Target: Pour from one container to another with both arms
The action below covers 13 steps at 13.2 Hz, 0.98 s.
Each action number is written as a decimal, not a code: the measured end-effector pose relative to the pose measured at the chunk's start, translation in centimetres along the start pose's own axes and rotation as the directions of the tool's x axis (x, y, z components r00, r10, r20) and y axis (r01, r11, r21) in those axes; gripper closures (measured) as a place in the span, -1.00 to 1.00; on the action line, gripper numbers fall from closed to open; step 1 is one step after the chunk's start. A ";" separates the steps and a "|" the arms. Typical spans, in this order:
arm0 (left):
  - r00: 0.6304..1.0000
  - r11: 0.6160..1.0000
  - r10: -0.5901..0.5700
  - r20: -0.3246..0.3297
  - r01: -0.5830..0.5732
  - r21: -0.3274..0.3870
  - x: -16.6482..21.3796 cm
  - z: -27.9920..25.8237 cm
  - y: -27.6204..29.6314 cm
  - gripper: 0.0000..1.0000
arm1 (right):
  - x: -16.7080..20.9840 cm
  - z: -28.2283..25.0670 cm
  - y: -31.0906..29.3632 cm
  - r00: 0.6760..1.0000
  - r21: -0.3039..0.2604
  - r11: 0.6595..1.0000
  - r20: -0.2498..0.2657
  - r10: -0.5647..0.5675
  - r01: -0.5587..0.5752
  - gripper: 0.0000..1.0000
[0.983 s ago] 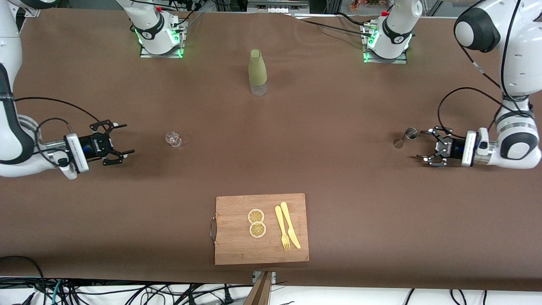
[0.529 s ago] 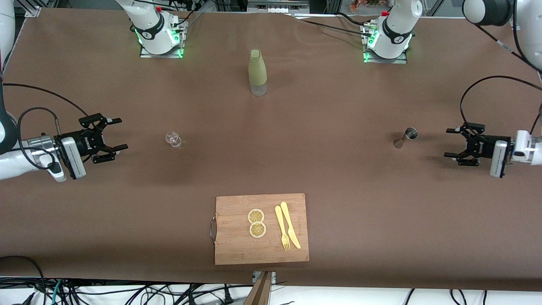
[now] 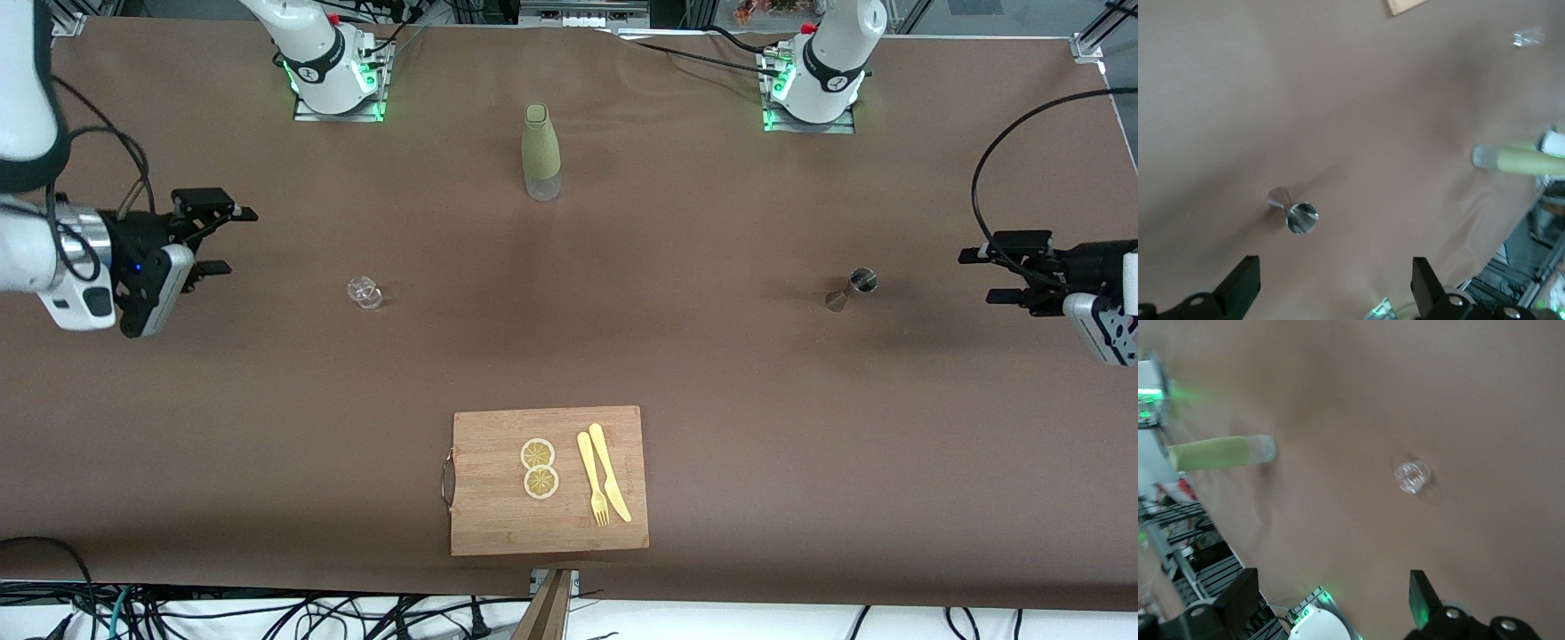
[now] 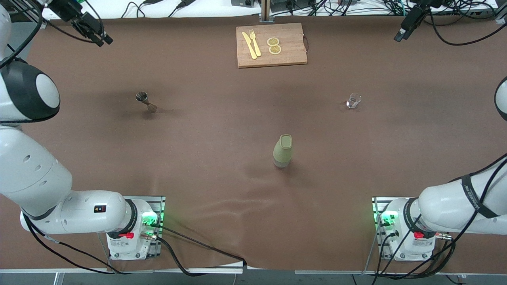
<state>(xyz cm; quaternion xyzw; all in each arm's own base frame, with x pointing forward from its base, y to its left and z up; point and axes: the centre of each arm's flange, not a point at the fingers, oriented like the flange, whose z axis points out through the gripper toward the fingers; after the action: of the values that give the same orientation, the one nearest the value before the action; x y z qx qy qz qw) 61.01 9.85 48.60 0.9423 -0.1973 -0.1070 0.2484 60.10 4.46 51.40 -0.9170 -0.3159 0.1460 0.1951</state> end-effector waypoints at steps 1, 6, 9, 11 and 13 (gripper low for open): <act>0.998 0.996 -0.061 0.018 0.060 0.070 0.3 -1.0 2.9 -1.00 | -0.2 -0.8 -1.4 0.995 -0.068 0.993 0.009 0.098 -0.097 -1.00; 0.983 0.928 -0.183 0.007 0.170 0.331 -0.7 -4.4 16.3 -1.00 | -0.5 -1.3 -3.0 0.927 -0.331 0.866 -0.124 0.353 -0.374 -1.00; 0.966 0.907 -0.258 -0.012 0.246 0.340 -1.7 -5.5 18.6 -1.00 | -3.5 -1.6 -2.1 0.902 -0.337 0.837 -0.175 0.394 -0.431 -1.00; 0.945 0.885 -0.325 -0.030 0.315 0.343 -1.1 -4.9 19.8 -1.00 | -5.0 -2.0 -2.6 0.859 -0.316 0.799 -0.200 0.472 -0.512 -1.00; 0.939 0.878 -0.343 -0.031 0.332 0.345 -0.4 -4.1 20.3 -1.00 | -5.5 -2.3 -2.6 0.831 -0.303 0.774 -0.224 0.509 -0.556 -1.00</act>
<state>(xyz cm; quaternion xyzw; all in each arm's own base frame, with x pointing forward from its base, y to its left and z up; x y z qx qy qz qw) 55.43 -4.45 62.48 0.9892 -0.0495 -0.1270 0.0536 55.44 2.22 55.46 -0.9958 -0.0507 0.0761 -0.0035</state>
